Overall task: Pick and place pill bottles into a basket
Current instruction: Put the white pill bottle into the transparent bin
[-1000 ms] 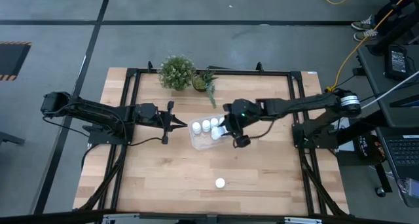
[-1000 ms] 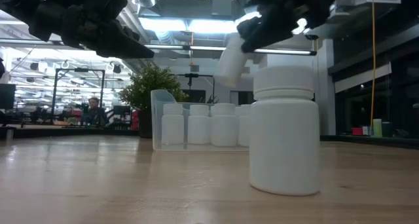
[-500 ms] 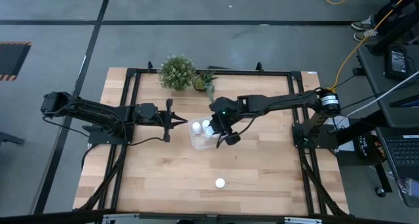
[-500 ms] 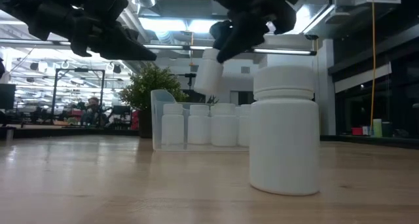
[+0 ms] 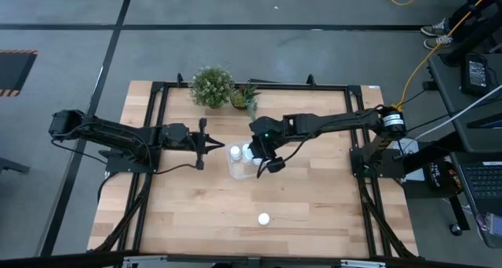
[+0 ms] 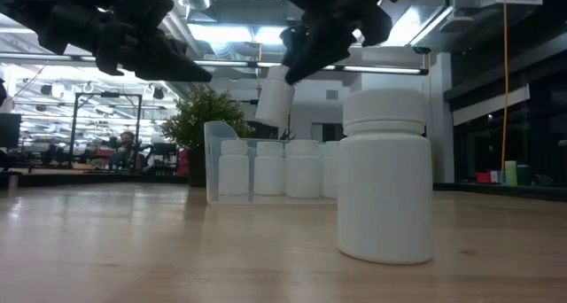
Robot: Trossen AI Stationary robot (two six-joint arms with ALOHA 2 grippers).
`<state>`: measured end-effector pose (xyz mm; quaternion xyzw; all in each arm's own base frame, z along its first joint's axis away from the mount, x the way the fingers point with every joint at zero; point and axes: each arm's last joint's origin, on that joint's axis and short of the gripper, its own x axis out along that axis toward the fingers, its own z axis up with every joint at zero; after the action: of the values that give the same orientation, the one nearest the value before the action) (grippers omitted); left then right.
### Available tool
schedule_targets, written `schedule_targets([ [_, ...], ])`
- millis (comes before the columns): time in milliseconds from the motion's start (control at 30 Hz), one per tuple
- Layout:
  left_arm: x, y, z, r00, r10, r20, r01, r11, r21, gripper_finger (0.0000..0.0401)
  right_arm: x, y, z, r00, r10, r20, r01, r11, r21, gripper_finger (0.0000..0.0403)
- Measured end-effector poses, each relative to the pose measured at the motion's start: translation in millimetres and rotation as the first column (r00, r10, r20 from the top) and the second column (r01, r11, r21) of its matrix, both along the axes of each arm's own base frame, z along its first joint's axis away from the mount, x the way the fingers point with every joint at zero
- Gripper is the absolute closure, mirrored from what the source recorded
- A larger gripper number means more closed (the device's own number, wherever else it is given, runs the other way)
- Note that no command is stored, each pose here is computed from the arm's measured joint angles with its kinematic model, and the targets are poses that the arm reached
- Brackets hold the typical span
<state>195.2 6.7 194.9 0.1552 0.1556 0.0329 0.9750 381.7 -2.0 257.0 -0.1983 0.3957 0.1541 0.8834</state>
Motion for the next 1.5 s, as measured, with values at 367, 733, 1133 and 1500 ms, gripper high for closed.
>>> schedule_targets([
  [367, -0.2, -0.1, -0.8, 1.0, 0.009, -0.005, -0.009, 1.0, -0.029, 0.0392, 5.9, -0.2, -17.9, 0.999, -0.003, -0.036, 0.003, 1.0, 0.0, 0.0257],
  [733, -0.6, 0.0, -1.8, 1.0, 0.01, -0.019, -0.011, 1.0, -0.029, 0.0396, 15.9, -0.3, -44.8, 0.995, -0.005, -0.098, 0.005, 1.0, 0.001, 0.0257],
  [1133, -0.6, 0.0, -1.8, 1.0, 0.01, -0.018, -0.011, 1.0, -0.029, 0.0395, 19.3, -0.3, -56.1, 0.992, -0.005, -0.125, 0.005, 1.0, 0.004, 0.0257],
  [1500, -0.6, 0.0, -1.7, 1.0, 0.01, -0.018, -0.01, 1.0, -0.029, 0.0388, 20.6, -0.3, -59.5, 0.992, -0.006, -0.13, 0.007, 1.0, 0.005, 0.0235],
])
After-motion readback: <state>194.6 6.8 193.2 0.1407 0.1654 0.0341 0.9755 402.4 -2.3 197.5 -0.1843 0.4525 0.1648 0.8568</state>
